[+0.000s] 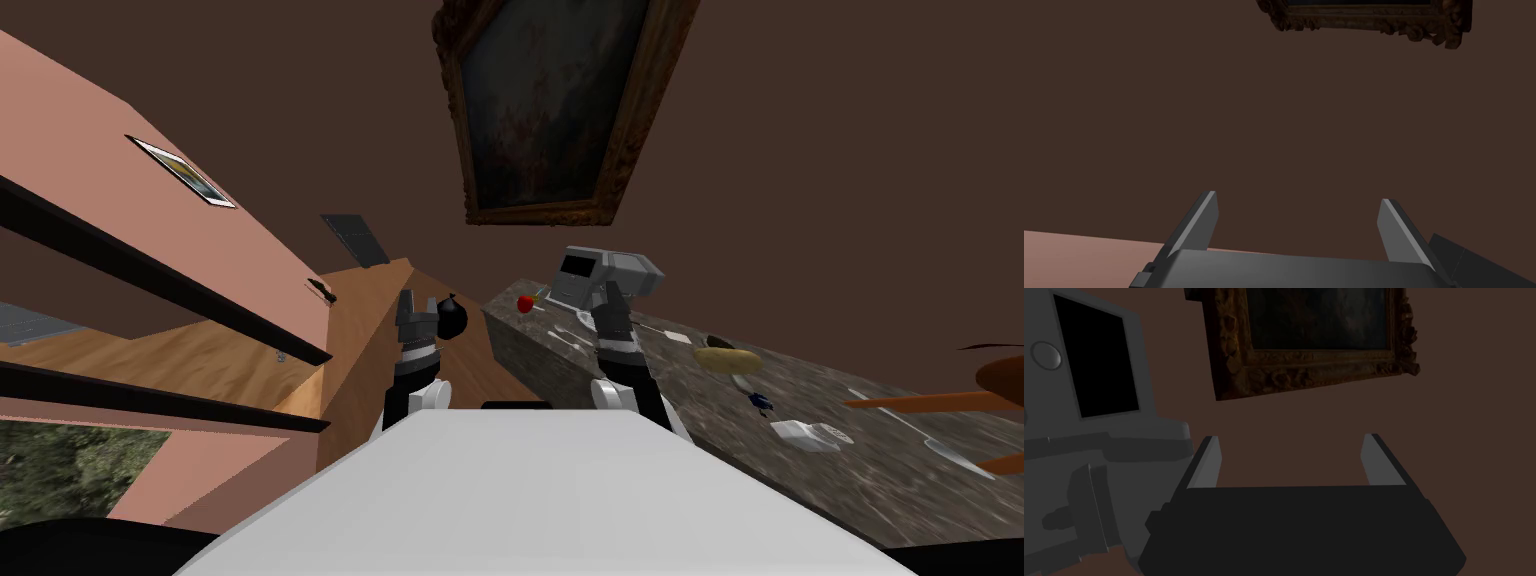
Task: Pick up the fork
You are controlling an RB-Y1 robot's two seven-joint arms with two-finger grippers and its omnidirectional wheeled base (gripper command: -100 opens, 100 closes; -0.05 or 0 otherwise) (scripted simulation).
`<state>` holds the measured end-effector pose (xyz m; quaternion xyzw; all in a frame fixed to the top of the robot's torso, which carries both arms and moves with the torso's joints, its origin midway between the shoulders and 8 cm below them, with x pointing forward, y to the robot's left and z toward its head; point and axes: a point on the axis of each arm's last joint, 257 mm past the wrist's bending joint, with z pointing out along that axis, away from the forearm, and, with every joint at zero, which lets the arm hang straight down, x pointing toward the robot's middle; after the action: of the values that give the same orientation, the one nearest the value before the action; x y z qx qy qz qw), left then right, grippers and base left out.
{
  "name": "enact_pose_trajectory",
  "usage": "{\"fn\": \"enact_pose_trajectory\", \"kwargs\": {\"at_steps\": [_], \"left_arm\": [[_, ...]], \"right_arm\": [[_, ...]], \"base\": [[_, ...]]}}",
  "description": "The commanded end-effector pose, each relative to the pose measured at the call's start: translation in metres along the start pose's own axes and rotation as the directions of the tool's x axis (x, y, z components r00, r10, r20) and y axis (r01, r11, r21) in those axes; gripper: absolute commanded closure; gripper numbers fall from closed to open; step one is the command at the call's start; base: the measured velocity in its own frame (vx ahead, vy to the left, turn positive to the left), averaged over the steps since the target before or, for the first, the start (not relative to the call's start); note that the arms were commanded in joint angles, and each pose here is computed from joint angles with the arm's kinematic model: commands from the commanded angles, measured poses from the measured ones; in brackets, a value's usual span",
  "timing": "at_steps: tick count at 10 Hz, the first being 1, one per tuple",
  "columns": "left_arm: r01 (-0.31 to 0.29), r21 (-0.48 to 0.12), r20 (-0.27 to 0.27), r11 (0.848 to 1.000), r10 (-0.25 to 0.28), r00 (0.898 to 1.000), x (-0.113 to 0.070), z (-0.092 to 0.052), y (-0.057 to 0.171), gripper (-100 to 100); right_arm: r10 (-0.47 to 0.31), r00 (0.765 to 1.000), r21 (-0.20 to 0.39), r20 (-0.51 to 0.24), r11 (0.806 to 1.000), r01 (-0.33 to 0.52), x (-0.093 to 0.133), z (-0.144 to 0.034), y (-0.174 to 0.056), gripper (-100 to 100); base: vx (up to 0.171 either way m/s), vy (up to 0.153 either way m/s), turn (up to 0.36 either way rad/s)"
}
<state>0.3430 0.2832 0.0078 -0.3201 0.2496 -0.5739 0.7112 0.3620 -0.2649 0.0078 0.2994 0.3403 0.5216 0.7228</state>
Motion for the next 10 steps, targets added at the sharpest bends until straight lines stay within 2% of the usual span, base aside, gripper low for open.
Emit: {"fn": "enact_pose_trajectory", "kwargs": {"at_steps": [1, 4, 7, 8, 10], "left_arm": [[0.0, 0.0, 0.0, 1.0, 0.0, 1.0, 0.0, 0.0, 0.0, 0], [0.0, 0.0, 0.0, 1.0, 0.0, 1.0, 0.0, 0.0, 0.0, 0], [0.0, 0.0, 0.0, 1.0, 0.0, 1.0, 0.0, 0.0, 0.0, 0], [0.0, 0.0, 0.0, 1.0, 0.0, 1.0, 0.0, 0.0, 0.0, 0], [0.0, 0.0, 0.0, 1.0, 0.0, 1.0, 0.0, 0.0, 0.0, 0]], "right_arm": [[-0.021, 0.999, 0.006, -0.032, 1.0, 0.021, 0.004, -0.002, -0.006, -100], [-0.081, 0.99, 0.028, -0.112, 0.996, 0.085, 0.011, -0.008, -0.029, -100], [-0.157, 0.968, 0.052, -0.196, 0.984, 0.17, 0.014, -0.017, -0.061, -100], [-0.16, 0.966, 0.053, -0.201, 0.983, 0.174, 0.014, -0.017, -0.062, -100], [-0.219, 0.941, 0.064, -0.259, 0.968, 0.243, 0.011, -0.024, -0.086, -100]], "base": [[-0.021, 0.029, 0.011], [-0.06, 0.088, 0.015], [-0.08, 0.13, 0.028], [-0.06, 0.085, 0.002], [-0.052, 0.102, 0.037]]}}
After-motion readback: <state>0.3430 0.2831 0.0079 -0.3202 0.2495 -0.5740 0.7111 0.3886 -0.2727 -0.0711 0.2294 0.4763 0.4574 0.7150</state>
